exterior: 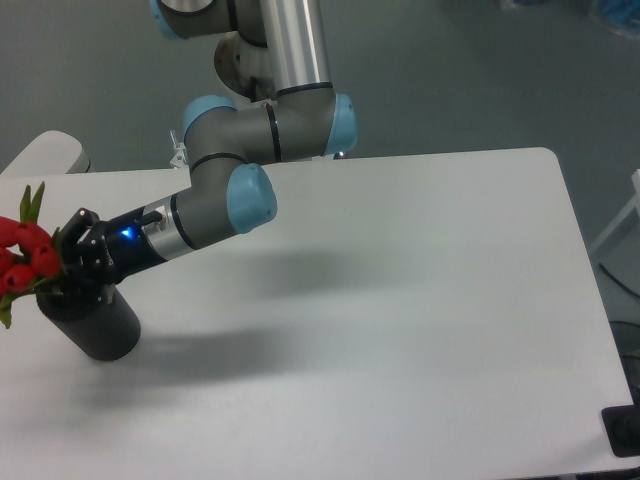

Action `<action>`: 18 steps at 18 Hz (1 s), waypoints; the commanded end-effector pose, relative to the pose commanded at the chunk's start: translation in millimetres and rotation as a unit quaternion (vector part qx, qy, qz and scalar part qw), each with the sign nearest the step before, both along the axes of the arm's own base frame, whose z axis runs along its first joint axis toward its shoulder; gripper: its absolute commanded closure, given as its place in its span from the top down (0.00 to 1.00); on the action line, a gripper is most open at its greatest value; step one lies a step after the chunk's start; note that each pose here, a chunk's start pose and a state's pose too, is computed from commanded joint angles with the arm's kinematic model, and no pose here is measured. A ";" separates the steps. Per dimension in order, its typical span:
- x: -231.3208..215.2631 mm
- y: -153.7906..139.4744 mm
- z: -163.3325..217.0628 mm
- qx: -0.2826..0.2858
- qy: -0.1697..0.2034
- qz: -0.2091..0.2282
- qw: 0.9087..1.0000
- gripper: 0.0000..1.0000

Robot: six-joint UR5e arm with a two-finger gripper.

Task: Pick up the flowers from the vase
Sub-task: 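Close the gripper around the red tulip stems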

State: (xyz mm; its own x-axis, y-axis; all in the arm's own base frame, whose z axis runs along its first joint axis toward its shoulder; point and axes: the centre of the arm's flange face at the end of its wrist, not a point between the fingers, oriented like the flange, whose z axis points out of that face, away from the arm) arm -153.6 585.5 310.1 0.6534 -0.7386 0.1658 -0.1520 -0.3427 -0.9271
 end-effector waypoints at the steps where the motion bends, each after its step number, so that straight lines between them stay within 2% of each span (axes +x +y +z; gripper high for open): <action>1: -0.3 -1.1 1.8 -0.002 -0.001 0.002 1.000 0.20; 11: -8.5 -13.1 39.3 -0.007 -0.020 0.031 0.999 0.20; 18: -26.9 -21.8 67.2 0.023 -0.066 0.048 0.996 0.20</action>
